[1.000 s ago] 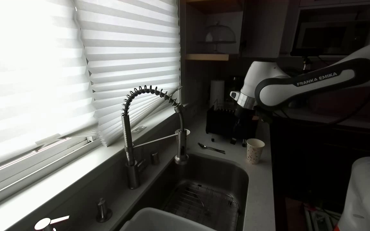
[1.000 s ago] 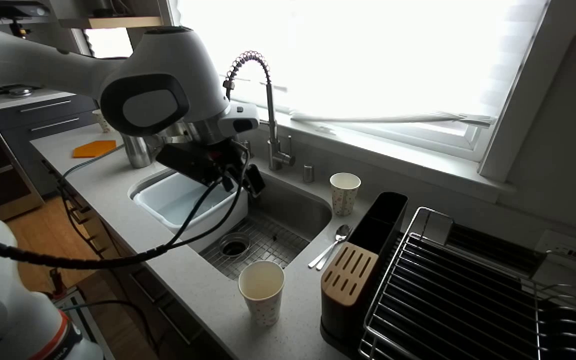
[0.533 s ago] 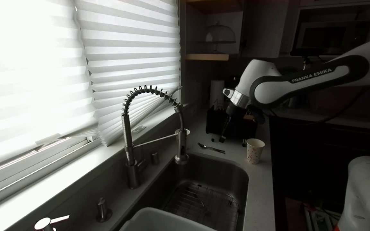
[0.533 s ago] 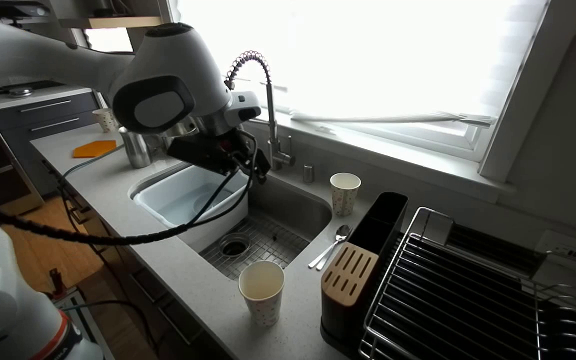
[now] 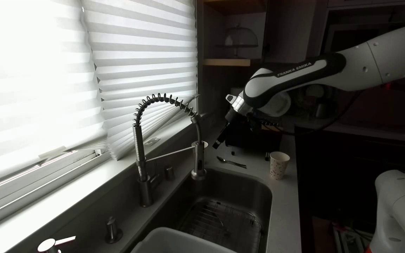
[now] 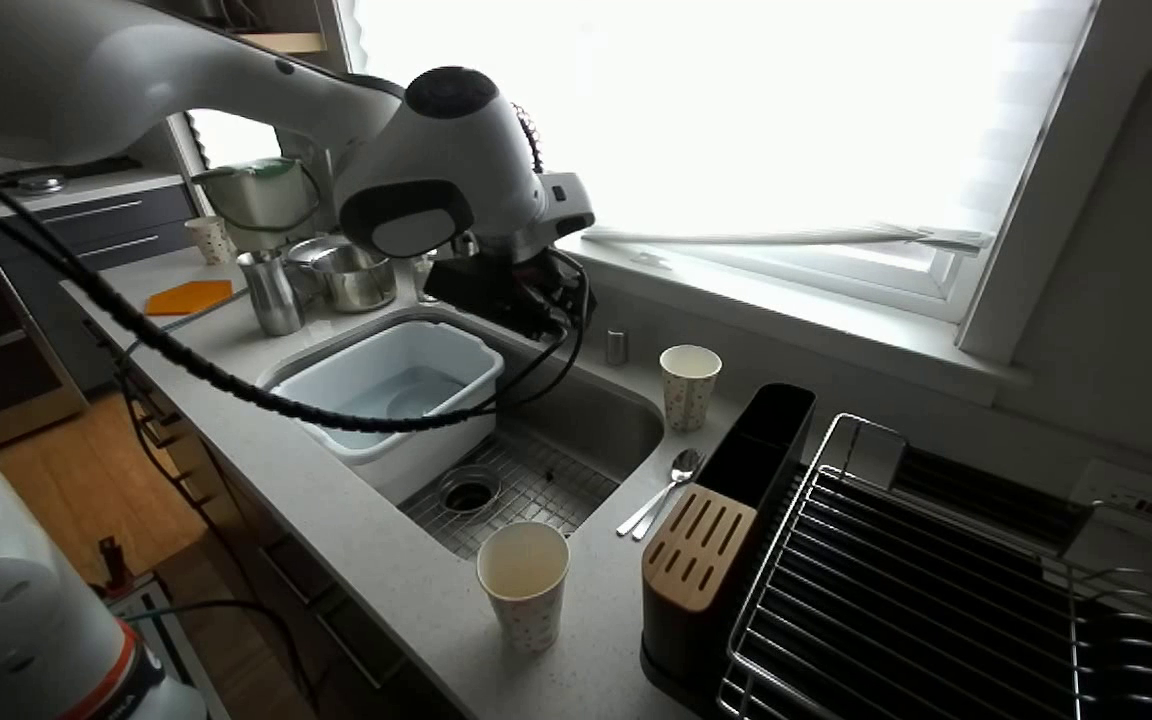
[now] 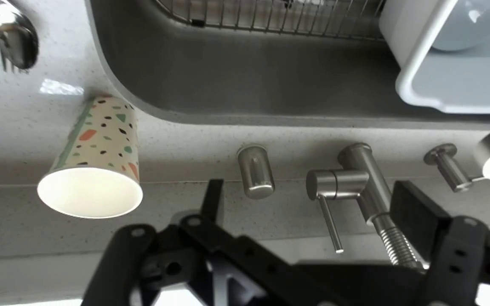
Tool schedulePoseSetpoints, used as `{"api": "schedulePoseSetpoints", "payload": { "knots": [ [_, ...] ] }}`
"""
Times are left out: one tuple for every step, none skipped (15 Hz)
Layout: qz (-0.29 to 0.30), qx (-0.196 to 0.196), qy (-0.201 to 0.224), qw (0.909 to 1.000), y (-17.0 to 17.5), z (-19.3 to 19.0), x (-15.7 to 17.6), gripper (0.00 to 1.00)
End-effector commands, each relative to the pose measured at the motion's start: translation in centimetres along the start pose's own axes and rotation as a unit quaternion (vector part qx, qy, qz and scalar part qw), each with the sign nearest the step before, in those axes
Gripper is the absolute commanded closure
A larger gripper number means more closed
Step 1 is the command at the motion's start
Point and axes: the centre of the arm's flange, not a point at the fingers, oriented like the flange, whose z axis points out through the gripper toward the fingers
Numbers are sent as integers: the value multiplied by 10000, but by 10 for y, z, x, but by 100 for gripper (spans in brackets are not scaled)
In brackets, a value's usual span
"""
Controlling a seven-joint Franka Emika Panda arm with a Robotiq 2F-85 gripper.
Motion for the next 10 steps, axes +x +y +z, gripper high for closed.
{"api": "schedulePoseSetpoints", "payload": {
  "knots": [
    [-19, 269, 30, 9996, 17, 34, 46, 0],
    [-14, 251, 46, 9997, 18, 41, 54, 0],
    [-49, 288, 28, 9996, 20, 49, 63, 0],
    [-45, 276, 8, 9996, 21, 57, 73, 0],
    [-91, 316, -14, 9995, 22, 65, 79, 0],
    [-104, 341, -46, 9994, 22, 75, 86, 0],
    [-151, 388, -56, 9991, 23, 82, 94, 0],
    [-222, 463, -57, 9987, 23, 91, 100, 0],
    [-320, 552, -63, 9979, 22, 98, 105, 0],
    [-432, 714, -105, 9965, 22, 104, 110, 0]
  ]
}}
